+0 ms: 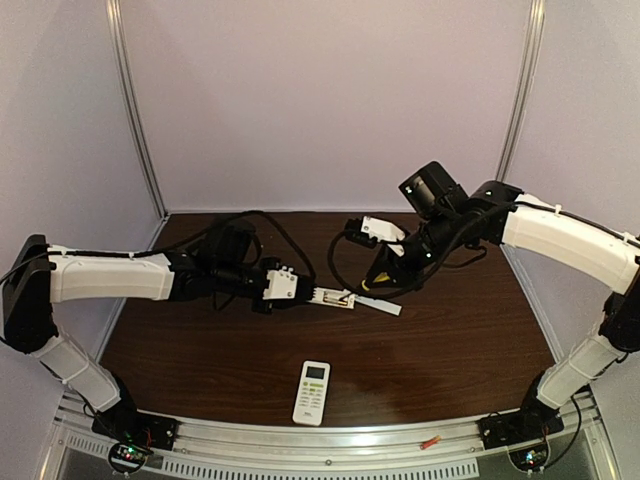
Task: Unload the batteries from the remote control
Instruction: Remove the battery from the remote control without the battery cover.
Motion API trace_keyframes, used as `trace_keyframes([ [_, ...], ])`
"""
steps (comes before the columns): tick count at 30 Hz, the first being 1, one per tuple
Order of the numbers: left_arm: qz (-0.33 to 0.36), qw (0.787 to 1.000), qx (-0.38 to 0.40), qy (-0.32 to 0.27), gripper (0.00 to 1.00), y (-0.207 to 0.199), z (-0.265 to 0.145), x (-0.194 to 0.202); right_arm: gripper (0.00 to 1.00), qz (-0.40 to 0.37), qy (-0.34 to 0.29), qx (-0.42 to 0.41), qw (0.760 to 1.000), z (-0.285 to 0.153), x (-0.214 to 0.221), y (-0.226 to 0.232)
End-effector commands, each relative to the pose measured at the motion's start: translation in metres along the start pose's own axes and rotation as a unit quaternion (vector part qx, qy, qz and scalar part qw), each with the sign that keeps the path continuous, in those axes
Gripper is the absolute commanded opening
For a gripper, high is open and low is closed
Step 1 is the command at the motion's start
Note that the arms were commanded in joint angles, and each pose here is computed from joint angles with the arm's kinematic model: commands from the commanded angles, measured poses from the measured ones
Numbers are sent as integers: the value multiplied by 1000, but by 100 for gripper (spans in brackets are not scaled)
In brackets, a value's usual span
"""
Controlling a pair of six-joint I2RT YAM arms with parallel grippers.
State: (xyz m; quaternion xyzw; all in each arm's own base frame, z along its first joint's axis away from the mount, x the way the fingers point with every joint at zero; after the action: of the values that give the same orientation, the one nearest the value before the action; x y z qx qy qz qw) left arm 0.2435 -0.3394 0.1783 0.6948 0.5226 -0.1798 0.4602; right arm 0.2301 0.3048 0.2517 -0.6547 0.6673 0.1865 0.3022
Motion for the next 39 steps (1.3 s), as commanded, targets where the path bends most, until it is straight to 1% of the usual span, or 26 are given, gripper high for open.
trace_keyframes([
  [1, 15, 999, -39, -33, 0, 22, -2, -22, 0, 4, 14, -23, 1000, 7, 12, 8],
  [23, 48, 997, -55, -10, 0, 28, 10, -10, 0, 8, 26, -31, 999, 32, 21, 4],
  [39, 52, 997, -50, -4, 0, 29, 14, -1, 0, 12, 42, -29, 999, 45, 29, 0],
])
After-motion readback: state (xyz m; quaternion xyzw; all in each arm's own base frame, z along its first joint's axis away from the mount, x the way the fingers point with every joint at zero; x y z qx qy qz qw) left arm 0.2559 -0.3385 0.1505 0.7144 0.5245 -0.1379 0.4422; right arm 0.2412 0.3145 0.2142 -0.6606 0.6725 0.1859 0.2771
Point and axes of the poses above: each gripper's point midway between its finger pads, its own z axis out along the fingers, its own y axis along the line the jaws close on, x = y × z, the point moved 3 cm from there along -z, back along the fingers, and after that the axes turned 12 degrees about -z, right-handed, at the moved point
